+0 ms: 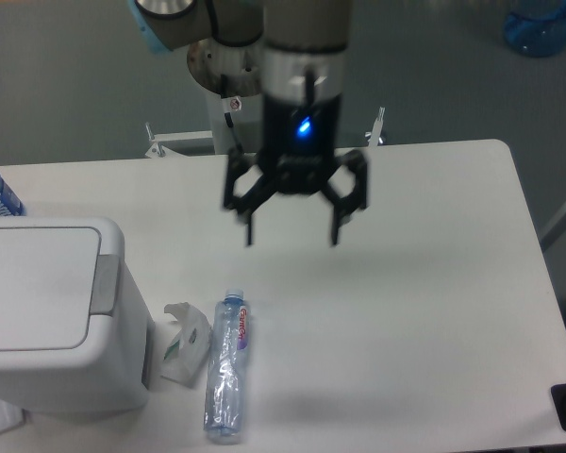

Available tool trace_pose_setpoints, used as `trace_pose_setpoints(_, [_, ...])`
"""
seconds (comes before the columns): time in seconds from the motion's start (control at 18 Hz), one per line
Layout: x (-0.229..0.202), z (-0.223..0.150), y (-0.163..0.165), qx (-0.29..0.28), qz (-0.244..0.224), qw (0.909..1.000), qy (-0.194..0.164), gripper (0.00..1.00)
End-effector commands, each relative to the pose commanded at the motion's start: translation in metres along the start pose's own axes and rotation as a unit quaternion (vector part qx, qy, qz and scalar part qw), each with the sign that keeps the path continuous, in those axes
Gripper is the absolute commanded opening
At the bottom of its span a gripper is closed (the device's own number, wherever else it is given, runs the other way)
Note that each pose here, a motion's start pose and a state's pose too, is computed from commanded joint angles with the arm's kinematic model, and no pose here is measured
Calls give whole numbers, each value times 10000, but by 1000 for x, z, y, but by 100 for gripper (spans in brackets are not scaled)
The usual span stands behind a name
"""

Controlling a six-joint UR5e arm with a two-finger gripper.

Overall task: Open the trash can
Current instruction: 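Move the open gripper down toward the trash can lid, then push the gripper against the lid edge to swing the lid open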

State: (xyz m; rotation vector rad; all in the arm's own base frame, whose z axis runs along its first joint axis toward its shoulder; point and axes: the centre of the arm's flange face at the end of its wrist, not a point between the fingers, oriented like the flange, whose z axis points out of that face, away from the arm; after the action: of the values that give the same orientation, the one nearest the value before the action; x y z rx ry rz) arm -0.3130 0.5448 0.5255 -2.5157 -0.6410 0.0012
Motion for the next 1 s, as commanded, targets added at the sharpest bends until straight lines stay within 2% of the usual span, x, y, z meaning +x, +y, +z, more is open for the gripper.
trace_pose_setpoints(0.39, [28, 13, 2, -99, -190, 9997, 136, 100])
trace_pose_setpoints(0.56, [41, 22, 4, -183, -406, 9988, 200, 100])
trace_pose_setpoints(1.0, [73, 32, 13, -321, -372, 9983, 328, 100])
